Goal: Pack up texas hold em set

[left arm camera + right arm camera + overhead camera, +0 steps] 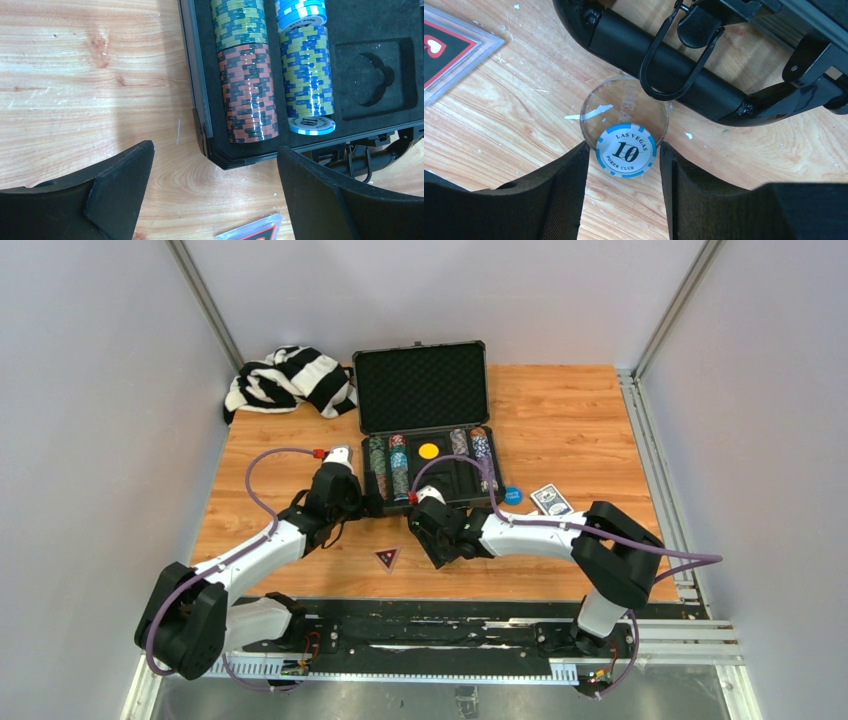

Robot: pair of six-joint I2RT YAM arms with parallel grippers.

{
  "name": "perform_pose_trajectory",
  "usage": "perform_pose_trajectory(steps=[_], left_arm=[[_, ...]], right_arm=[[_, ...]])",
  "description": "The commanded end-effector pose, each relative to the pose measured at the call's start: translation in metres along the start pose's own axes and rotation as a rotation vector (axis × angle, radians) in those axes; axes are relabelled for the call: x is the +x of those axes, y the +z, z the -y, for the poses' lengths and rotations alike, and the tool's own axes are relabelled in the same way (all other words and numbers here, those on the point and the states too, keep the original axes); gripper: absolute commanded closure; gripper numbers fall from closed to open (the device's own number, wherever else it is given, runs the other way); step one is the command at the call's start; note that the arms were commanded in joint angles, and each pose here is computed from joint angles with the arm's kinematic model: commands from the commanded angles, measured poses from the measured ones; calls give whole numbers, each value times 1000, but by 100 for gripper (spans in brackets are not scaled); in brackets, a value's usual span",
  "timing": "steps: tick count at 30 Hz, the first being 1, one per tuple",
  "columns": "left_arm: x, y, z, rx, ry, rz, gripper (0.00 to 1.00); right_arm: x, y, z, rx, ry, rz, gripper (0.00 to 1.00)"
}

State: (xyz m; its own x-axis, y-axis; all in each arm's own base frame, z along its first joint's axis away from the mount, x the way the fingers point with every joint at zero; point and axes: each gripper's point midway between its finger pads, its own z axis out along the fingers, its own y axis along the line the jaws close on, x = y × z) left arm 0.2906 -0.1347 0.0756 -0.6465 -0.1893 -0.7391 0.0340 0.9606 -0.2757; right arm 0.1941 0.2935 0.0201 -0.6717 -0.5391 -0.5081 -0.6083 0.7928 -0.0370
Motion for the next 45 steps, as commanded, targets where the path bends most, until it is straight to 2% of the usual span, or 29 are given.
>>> perform_pose_trajectory(steps=[1, 8, 21, 38, 43, 45], left_arm=[[-4, 2, -1, 0, -6, 17, 2], [-5, 1, 1, 7, -9, 21, 2], [-6, 0, 2, 16, -18, 25, 2], [-6, 0, 7, 34, -23, 13, 2], [-9, -3, 20, 95, -26, -6, 1], [-8, -4, 30, 135, -21, -40, 5]], right_arm=[[3, 2, 2, 6, -11, -21, 49], [7, -1, 3, 8, -8, -27, 46], [9, -3, 4, 24, -13, -29, 58], [-1, -19, 7, 23, -16, 23, 59], [-4, -30, 11, 18, -18, 56, 59], [-5, -36, 12, 12, -35, 78, 59]])
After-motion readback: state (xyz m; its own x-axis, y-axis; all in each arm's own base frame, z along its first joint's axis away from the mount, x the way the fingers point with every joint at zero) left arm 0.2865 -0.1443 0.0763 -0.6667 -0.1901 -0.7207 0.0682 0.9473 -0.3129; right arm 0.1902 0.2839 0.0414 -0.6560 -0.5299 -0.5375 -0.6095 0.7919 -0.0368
